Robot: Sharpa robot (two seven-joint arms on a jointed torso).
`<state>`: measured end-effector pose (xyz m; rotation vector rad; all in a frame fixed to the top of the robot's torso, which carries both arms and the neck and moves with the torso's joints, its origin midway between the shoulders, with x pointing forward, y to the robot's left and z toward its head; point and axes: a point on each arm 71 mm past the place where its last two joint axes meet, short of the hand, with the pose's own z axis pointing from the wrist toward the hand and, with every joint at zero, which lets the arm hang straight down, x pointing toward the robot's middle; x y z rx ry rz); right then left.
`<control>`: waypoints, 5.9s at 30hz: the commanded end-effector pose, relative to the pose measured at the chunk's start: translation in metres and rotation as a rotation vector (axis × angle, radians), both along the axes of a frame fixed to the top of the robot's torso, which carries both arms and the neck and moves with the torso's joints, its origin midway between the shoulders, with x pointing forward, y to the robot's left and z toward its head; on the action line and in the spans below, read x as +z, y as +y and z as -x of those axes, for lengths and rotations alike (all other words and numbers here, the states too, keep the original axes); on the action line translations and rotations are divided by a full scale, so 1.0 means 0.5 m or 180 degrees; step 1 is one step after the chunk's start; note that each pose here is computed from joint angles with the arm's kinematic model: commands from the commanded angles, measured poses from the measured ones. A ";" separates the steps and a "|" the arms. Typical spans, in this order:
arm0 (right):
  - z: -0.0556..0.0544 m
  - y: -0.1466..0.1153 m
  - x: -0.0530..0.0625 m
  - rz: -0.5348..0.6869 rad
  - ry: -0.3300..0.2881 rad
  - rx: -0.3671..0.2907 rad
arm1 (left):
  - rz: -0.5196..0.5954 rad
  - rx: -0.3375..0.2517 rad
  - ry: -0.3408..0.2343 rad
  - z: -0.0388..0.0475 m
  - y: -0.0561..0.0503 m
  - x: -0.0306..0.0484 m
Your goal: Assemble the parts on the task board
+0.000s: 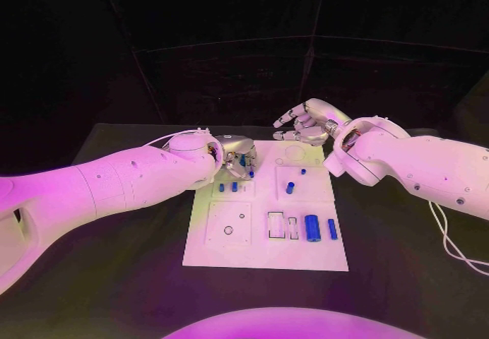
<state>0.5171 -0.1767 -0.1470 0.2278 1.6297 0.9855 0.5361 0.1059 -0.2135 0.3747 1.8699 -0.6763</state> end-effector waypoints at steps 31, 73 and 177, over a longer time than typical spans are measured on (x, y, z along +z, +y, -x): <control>0.000 0.005 0.004 -0.0030 -0.0025 0.0016 | -0.0053 -0.0078 0.0032 0.005 -0.011 -0.010; -0.004 -0.004 0.002 -0.0015 -0.0021 -0.0011 | 0.0521 0.0240 -0.0012 0.021 0.094 0.035; 0.035 -0.110 -0.062 0.1918 -0.0481 0.0035 | 0.3906 0.1425 0.1019 0.069 0.258 0.069</control>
